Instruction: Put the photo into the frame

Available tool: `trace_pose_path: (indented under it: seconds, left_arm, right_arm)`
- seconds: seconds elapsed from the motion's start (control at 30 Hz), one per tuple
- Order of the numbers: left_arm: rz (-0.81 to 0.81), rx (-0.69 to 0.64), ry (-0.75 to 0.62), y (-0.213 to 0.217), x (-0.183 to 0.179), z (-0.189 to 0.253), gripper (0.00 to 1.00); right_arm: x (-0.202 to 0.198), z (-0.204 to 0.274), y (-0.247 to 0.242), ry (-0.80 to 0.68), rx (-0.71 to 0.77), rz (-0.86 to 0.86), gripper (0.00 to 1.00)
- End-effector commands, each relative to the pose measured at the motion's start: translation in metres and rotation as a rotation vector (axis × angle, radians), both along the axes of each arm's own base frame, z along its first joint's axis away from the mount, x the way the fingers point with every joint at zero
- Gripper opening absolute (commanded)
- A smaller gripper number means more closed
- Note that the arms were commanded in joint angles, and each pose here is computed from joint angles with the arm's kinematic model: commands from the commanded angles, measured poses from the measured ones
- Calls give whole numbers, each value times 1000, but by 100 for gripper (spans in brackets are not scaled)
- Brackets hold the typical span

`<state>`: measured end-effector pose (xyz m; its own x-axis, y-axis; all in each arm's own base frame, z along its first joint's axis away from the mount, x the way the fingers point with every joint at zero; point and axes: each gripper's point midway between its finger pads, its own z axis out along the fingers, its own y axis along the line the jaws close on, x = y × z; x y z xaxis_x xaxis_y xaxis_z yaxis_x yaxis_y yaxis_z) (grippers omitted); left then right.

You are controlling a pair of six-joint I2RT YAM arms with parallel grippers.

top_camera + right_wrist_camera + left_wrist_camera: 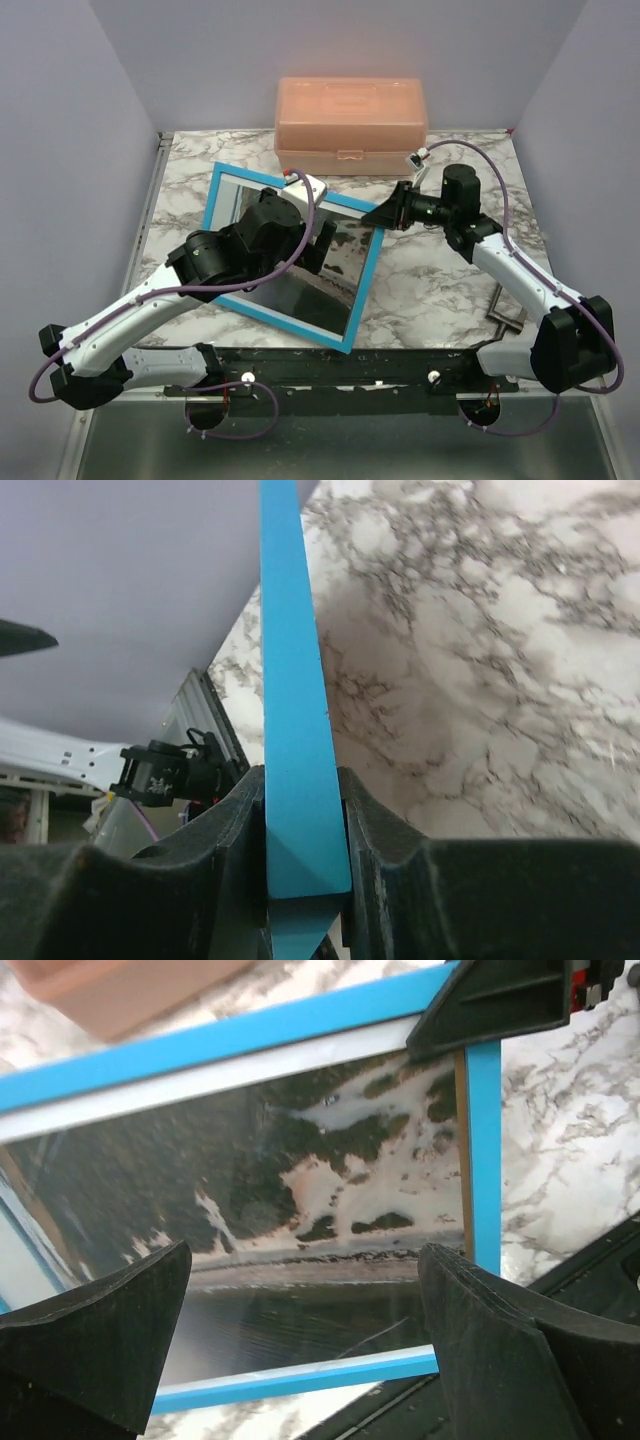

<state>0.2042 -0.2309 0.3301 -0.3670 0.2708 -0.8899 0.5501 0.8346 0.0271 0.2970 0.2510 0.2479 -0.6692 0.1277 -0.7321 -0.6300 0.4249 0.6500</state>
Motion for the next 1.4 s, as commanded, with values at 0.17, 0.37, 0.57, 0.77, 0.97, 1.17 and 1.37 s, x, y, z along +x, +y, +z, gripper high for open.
trace_pose_path:
  seconds: [0.17,0.37,0.57,0.77,0.97,1.17,1.37]
  left_arm:
    - [-13,-252,378,-26,-18,-73,98]
    - [70,-292,487,-9,-15,-109,98]
    - [162,-333,578,12,-12,-140,98]
    - [244,-312,633,31,-14,-163,97]
    - [278,-322,669,39,-16,-175,97]
    - [360,-333,754,50,-23,-196,97]
    - [503,-353,887,69,-36,-225,97]
  right_arm:
    - [26,-71,-48,100,-132,-230,1]
    - [38,-122,-84,199,-229,-401,5]
    - [41,-168,-109,315,-320,-521,22]
    - [40,-194,-113,403,-344,-532,67]
    - [37,-217,-116,529,-379,-516,100]
    - [40,-214,-117,534,-398,-506,100]
    - [53,-198,-115,476,-397,-493,100]
